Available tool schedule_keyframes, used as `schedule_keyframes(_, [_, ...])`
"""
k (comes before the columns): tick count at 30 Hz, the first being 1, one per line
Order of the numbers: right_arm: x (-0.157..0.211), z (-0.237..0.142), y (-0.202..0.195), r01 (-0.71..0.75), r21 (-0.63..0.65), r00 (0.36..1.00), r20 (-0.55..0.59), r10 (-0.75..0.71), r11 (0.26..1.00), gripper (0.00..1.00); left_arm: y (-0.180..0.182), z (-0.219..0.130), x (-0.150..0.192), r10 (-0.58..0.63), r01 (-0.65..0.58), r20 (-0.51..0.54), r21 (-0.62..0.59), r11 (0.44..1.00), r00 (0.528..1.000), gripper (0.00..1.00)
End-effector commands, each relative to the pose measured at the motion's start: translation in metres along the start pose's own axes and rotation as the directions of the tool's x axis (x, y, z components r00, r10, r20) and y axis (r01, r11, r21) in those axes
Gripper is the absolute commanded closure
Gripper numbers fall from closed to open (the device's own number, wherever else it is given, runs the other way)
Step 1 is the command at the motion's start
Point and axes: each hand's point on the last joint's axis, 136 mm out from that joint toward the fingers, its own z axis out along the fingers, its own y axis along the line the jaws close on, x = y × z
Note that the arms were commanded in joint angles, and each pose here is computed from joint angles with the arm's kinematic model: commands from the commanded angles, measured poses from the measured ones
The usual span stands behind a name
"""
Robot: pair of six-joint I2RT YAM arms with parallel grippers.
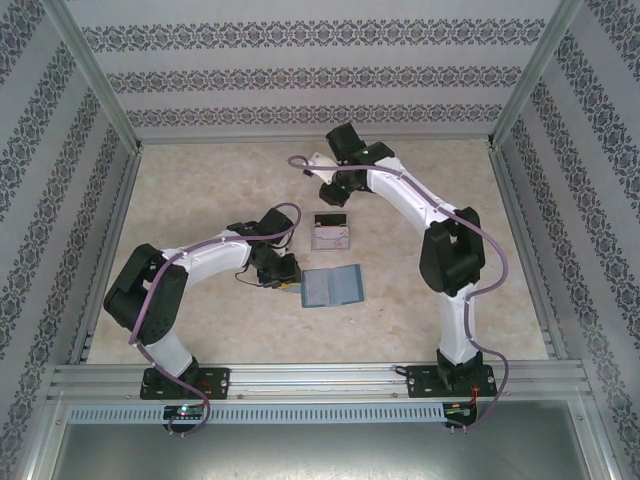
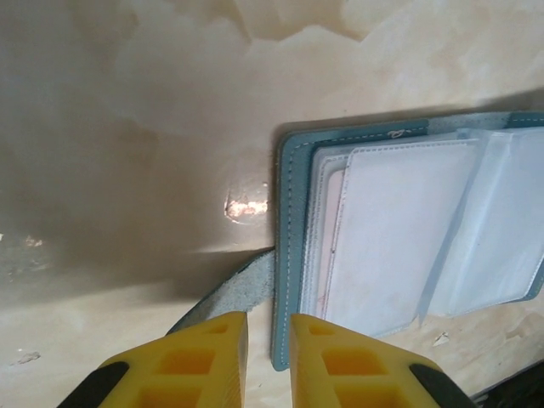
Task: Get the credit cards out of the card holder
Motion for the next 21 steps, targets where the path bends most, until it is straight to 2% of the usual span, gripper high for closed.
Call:
schedule_keyframes(1, [-0.011,-0.017,0.018,-0.23,-0.026,0.969,0.092,0.231,0.973,0.8,-0.005,0.005,-0.001,0.025,-0.024,-0.006,0.032,0.999,1.0,0.83])
schedule_keyframes(5, [0.006,-0.024,0.029,-0.433,-0.039,0.897,0.077,0.435,0.901,0.84,-0.008,0.005,-0.001,0.027,-0.026,-0.008,0.043,0.999,1.0,0.86])
schedule_keyframes(11, [0.024,-0.03,0.069,-0.594,-0.164,0.786,0.09,0.612,0.787,0.88,-0.009,0.002,-0.001,0.034,-0.034,-0.001,0.047,0.998,0.999,0.86])
schedule_keyframes(16, [0.044,-0.021,0.101,-0.714,-0.219,0.681,0.004,0.732,0.665,0.91,-0.012,0.002,0.0,0.028,-0.028,-0.005,0.064,0.998,1.0,0.89])
schedule_keyframes(19, [0.059,-0.011,0.121,-0.78,-0.23,0.612,-0.089,0.786,0.581,0.92,-0.015,0.001,-0.001,0.028,-0.028,-0.003,0.08,0.996,1.0,0.9])
schedule_keyframes(21, [0.066,-0.006,0.135,-0.795,-0.244,0.594,-0.129,0.794,0.555,0.92,-0.017,0.001,0.0,0.025,-0.025,-0.006,0.091,0.996,1.0,0.92])
